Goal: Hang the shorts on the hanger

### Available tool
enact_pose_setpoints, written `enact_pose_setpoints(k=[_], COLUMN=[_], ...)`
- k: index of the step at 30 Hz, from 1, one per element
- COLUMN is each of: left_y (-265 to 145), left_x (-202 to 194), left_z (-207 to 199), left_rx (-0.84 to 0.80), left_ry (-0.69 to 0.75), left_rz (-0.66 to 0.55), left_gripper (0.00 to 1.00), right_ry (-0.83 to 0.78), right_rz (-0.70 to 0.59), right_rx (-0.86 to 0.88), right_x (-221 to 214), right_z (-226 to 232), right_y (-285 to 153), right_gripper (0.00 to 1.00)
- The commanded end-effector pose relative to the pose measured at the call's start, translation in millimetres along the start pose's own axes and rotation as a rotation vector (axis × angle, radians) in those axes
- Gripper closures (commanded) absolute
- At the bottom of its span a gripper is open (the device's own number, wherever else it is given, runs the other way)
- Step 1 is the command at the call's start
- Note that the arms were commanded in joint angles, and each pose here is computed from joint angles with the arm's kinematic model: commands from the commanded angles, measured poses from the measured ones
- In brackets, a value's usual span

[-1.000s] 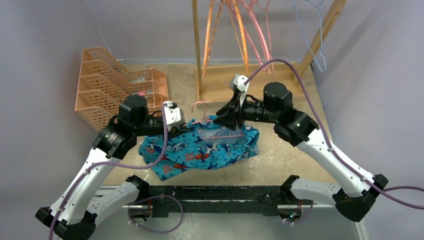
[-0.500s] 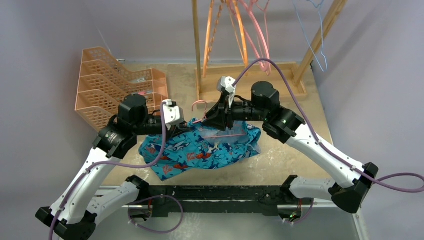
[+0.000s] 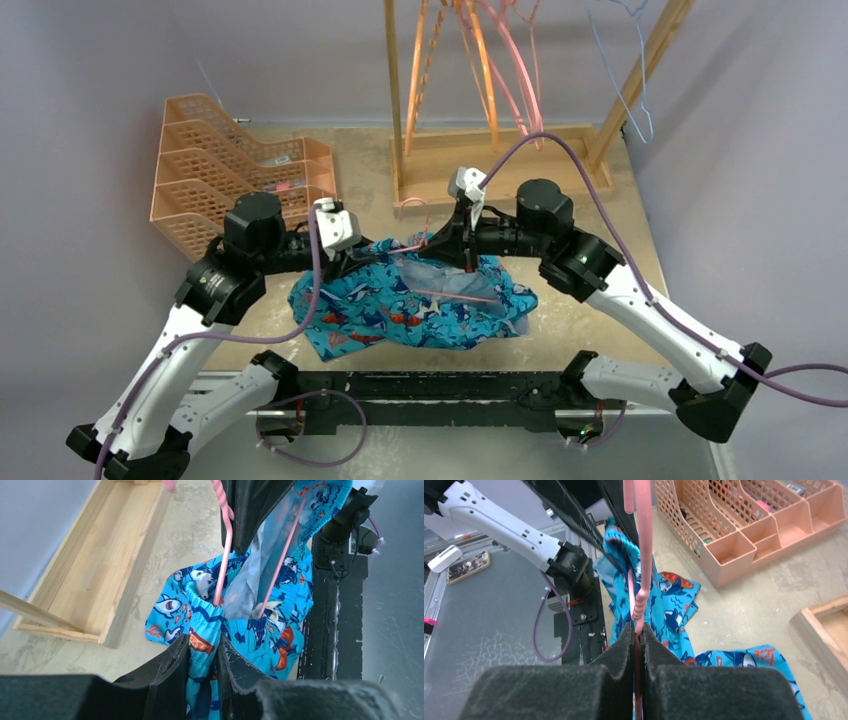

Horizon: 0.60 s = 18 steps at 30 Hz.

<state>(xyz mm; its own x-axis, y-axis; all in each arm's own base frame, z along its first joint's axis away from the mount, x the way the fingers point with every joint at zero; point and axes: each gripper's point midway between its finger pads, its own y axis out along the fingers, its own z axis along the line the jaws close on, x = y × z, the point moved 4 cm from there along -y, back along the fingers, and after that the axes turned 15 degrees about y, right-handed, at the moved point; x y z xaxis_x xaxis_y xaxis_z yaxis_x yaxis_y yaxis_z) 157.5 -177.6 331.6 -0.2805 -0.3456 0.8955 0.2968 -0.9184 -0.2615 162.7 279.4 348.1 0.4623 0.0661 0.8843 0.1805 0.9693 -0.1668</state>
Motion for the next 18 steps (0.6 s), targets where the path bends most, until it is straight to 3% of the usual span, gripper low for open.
enact_pose_setpoints(k=[1, 4, 10, 18], left_y=[-19, -21, -24, -25], left_x=[37, 38, 36, 49], left_z=[11, 13, 17, 32], left_rx=[0.085, 0.106, 0.116, 0.201], left_ry=[0.079, 0.081, 0.092, 0.069], left_rz=[-0.071, -0.062, -0.02, -0.054], left_gripper=[0.8, 0.88, 0.93, 0.93], right_ry=[-0.025, -0.045, -0.095, -0.097], right_rz=[-0.018, -0.032, -0.045, 0.015], right_rx=[-0.046, -0.064, -0.087, -0.152], right_x=[-4, -3, 0, -13], right_z=[1, 6, 17, 12], right_y=[-16, -29, -51, -65], right_gripper=[1.0, 1.0, 1.0, 1.0])
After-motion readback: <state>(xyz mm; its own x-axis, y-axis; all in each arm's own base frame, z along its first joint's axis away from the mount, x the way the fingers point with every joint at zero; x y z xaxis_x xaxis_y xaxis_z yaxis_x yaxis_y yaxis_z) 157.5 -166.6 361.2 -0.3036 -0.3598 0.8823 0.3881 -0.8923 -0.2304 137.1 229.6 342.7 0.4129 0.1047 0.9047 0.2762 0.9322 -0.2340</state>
